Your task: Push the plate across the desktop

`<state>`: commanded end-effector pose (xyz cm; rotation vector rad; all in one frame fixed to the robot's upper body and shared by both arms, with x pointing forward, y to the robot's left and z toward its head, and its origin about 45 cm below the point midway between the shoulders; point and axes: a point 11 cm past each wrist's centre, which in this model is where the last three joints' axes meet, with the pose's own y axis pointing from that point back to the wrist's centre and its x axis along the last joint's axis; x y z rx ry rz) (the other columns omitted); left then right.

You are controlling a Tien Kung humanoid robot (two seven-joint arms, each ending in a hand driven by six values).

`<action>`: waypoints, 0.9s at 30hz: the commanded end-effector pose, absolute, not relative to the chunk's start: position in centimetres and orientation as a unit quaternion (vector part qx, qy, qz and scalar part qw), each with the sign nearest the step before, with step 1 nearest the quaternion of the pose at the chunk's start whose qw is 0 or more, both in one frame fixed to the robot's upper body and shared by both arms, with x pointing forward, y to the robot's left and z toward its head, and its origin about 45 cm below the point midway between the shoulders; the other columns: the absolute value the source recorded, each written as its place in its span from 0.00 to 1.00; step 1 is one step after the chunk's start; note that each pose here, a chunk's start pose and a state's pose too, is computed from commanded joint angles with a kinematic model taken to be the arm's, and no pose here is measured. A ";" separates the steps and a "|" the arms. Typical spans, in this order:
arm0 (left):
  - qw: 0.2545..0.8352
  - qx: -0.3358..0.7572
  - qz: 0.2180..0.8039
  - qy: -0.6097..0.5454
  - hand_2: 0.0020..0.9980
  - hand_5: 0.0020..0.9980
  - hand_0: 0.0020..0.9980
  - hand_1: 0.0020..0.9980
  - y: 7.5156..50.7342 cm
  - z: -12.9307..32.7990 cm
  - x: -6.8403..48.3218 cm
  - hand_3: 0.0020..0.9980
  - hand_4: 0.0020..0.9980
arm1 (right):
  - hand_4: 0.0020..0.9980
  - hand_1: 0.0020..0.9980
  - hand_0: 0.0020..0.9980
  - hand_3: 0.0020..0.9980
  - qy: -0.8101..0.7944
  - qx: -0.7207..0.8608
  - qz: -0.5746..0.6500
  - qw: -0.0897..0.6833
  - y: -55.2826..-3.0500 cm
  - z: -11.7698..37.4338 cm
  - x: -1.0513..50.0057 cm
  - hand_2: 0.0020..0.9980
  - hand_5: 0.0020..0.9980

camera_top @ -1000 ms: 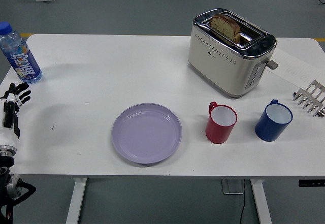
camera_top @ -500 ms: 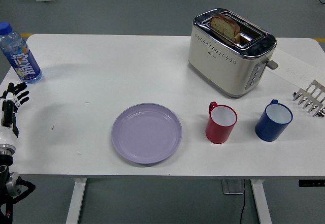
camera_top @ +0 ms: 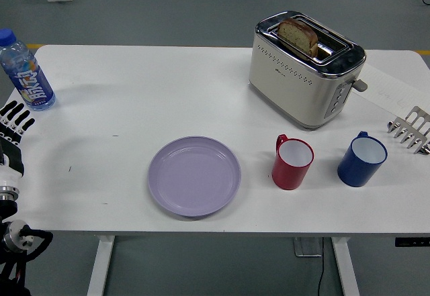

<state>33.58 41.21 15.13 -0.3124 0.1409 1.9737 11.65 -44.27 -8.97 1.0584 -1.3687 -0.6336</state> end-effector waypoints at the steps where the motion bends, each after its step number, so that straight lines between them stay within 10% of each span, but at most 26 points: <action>1: 0.539 -0.131 0.830 0.059 0.69 0.95 0.62 0.68 41.2 15.1 33.6 0.65 0.60 | 0.24 0.63 0.67 0.63 -0.592 0.457 -0.274 0.605 -44.3 -9.0 11.6 0.69 0.13; 27: 0.543 -0.118 0.829 0.059 0.68 0.95 0.62 0.68 41.1 14.5 33.2 0.63 0.61 | 0.24 0.62 0.66 0.63 -0.590 0.452 -0.278 0.609 -44.4 -9.1 10.9 0.69 0.13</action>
